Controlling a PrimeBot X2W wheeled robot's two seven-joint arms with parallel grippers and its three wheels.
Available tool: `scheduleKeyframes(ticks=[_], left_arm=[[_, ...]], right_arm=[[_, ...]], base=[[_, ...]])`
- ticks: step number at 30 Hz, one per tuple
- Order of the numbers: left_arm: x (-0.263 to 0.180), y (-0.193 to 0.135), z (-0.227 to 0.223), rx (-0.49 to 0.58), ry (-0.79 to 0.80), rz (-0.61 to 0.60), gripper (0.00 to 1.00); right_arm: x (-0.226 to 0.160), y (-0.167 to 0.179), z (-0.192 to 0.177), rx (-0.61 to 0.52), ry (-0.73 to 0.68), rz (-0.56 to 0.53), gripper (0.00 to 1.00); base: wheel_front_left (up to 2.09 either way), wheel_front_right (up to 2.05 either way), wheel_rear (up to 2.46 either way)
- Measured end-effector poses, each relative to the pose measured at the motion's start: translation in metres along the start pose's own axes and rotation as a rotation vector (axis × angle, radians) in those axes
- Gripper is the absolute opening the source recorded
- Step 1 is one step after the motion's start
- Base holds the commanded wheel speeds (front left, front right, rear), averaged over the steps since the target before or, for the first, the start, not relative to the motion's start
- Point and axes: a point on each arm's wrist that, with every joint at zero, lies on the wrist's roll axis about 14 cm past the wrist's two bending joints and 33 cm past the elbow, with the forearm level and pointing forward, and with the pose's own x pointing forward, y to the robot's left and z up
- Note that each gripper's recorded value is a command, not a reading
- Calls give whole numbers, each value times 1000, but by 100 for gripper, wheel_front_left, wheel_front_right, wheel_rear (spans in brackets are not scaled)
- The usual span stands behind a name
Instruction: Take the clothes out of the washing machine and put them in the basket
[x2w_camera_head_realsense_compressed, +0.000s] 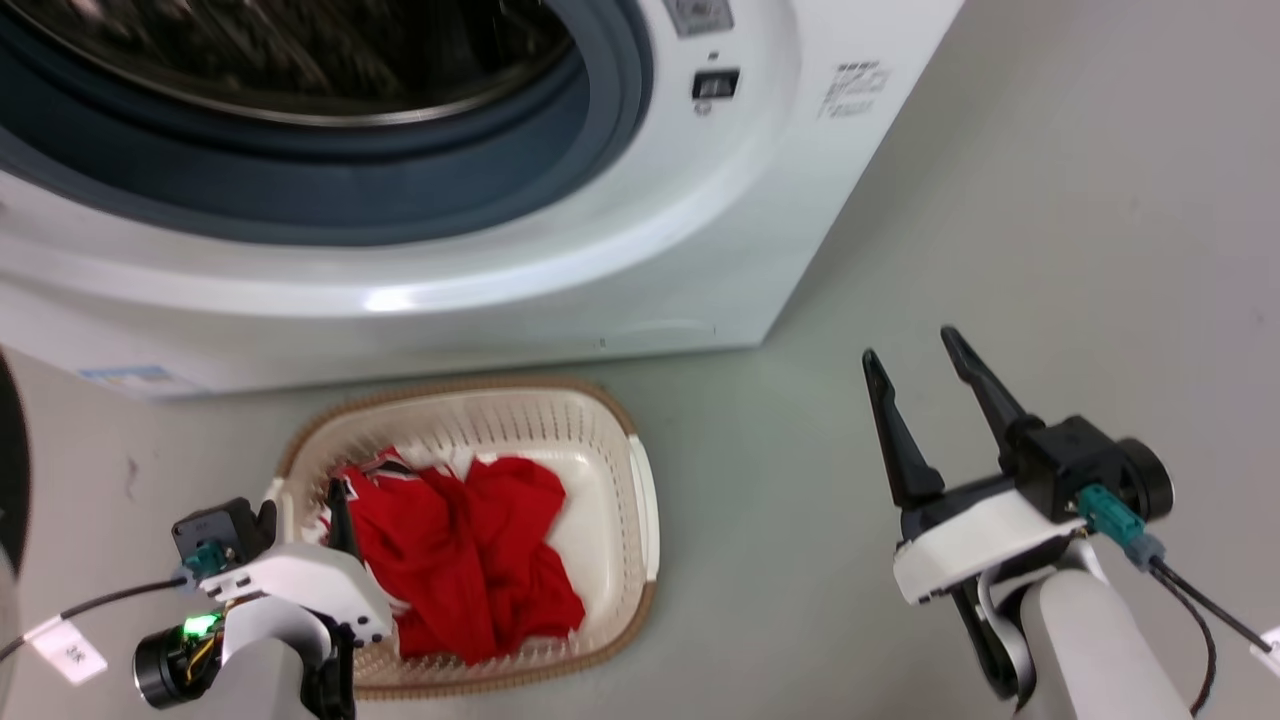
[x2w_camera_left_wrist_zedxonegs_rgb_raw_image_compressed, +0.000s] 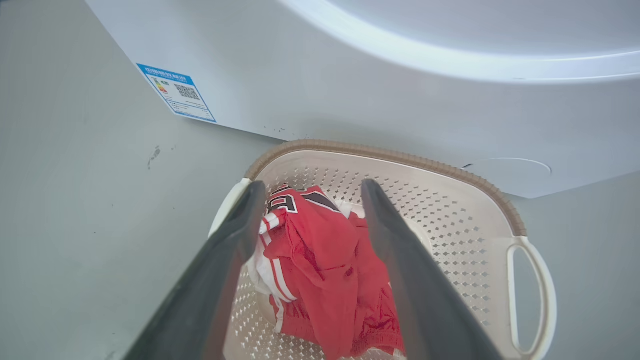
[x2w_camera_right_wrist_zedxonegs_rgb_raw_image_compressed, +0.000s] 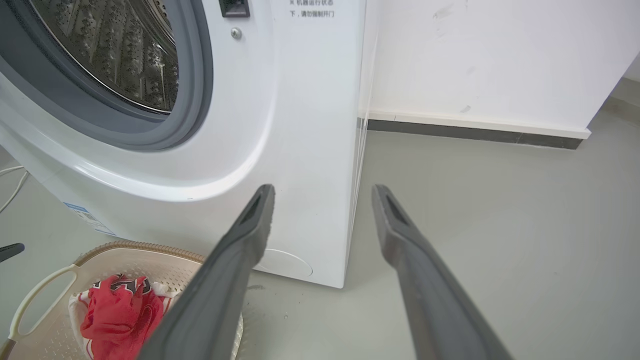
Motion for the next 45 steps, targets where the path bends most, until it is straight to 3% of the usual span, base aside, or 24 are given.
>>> scheduleKeyframes(ticks=[6, 16, 21, 33, 45], left_arm=[[-32, -8, 47, -11, -168, -47, 100], [-97, -30, 148, 51, -535, -138, 100], [-134, -43, 178, 88, -677, -178, 100], [-187, -50, 169, 142, -759, -199, 100], [-189, -47, 158, 144, -733, -194, 100]], right_arm=[[-26, -4, 24, -15, -55, -28, 100], [-61, -8, 64, -67, -152, -63, 100], [-74, -5, 74, -82, -175, -65, 100], [-99, -5, 94, -55, -240, -83, 100], [-106, -2, 91, -37, -229, -79, 100]], base=[[0, 0, 0], [0, 0, 0], [0, 0, 0], [0, 0, 0], [0, 0, 0]])
